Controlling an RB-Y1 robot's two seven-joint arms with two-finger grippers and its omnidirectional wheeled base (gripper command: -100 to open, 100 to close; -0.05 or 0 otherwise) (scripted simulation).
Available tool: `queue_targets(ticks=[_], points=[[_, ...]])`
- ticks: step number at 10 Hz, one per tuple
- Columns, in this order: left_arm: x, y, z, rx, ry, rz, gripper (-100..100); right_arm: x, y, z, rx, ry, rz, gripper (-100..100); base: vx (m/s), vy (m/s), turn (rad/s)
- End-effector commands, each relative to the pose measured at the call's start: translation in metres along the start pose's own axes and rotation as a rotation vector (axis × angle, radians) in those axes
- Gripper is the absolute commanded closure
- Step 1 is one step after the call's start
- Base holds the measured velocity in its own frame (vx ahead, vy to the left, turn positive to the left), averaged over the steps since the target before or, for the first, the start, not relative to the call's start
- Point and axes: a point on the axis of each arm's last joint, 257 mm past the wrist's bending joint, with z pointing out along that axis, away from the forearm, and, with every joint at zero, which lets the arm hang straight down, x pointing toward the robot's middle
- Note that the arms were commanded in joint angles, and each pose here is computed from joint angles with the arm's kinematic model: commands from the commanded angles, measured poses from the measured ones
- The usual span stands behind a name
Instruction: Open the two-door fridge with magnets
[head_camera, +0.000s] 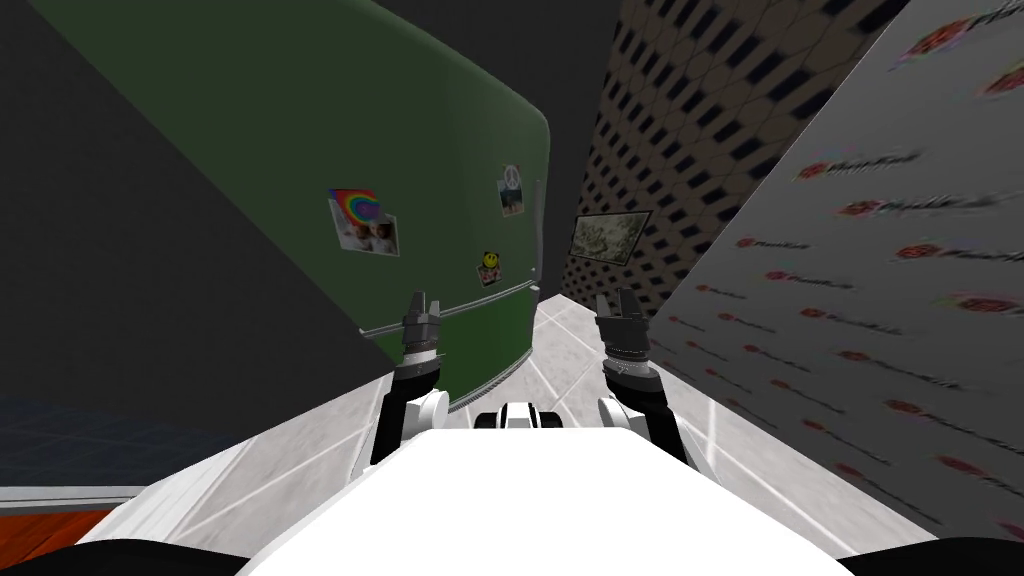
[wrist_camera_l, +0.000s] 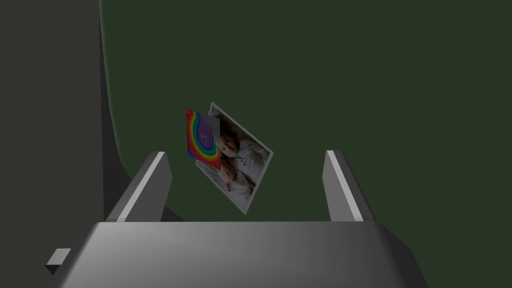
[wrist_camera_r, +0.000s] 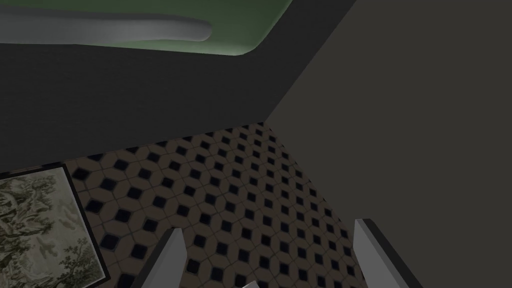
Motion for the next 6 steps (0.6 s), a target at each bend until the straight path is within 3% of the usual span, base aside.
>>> queue_targets(ticks=[1,4,6], points=[[0.007,0.005,-0.003,0.001,0.066,0.021,-100,0.000,0.000,0.000,0.001,0.000,0.000,0,0.047,-0.051,0.028],[0.011,0.015,-0.008,-0.005,0.133,0.032,-100,0.000,0.000,0.000,0.001,0.000,0.000,0,0.086,-0.117,0.042],[0.009,0.023,-0.012,-0.012,0.150,0.024,-100,0.000,0.000,0.000,0.001,0.000,0.000,0,0.115,-0.165,0.057]])
